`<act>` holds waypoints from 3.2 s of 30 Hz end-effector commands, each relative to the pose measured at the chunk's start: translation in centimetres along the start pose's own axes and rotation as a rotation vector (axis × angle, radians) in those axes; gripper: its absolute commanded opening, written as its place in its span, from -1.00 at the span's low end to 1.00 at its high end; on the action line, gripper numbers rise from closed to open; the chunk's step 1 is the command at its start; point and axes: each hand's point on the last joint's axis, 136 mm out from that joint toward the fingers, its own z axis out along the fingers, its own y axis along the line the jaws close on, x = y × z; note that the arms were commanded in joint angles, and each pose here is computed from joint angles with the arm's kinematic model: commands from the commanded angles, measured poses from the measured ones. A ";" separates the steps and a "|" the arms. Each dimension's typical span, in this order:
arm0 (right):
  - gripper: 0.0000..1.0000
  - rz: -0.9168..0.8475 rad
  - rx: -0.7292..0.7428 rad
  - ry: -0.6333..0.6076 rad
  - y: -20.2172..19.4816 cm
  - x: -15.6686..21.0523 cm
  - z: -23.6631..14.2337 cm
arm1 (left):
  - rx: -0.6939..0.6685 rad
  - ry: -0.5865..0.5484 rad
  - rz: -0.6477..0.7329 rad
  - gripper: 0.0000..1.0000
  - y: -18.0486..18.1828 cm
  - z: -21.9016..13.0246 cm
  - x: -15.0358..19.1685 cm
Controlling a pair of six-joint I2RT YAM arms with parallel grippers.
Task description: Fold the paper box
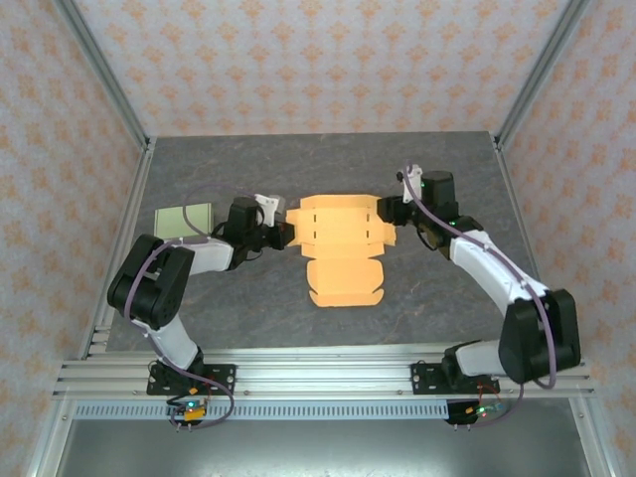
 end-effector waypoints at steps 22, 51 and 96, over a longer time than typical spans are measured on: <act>-0.43 -1.167 -0.418 0.341 7.0 6.3 8.7 | 0.040 -0.036 0.202 -1.00 -3.4 -1.2 -1.4; -0.15 -1.048 -0.393 0.358 5.1 3.8 8.5 | 0.005 -0.080 0.200 -1.00 -2.7 -1.7 -1.4; -0.87 -1.449 -0.070 -0.009 8.1 5.5 6.7 | -0.023 -0.138 -0.134 0.58 1.5 -3.1 -0.9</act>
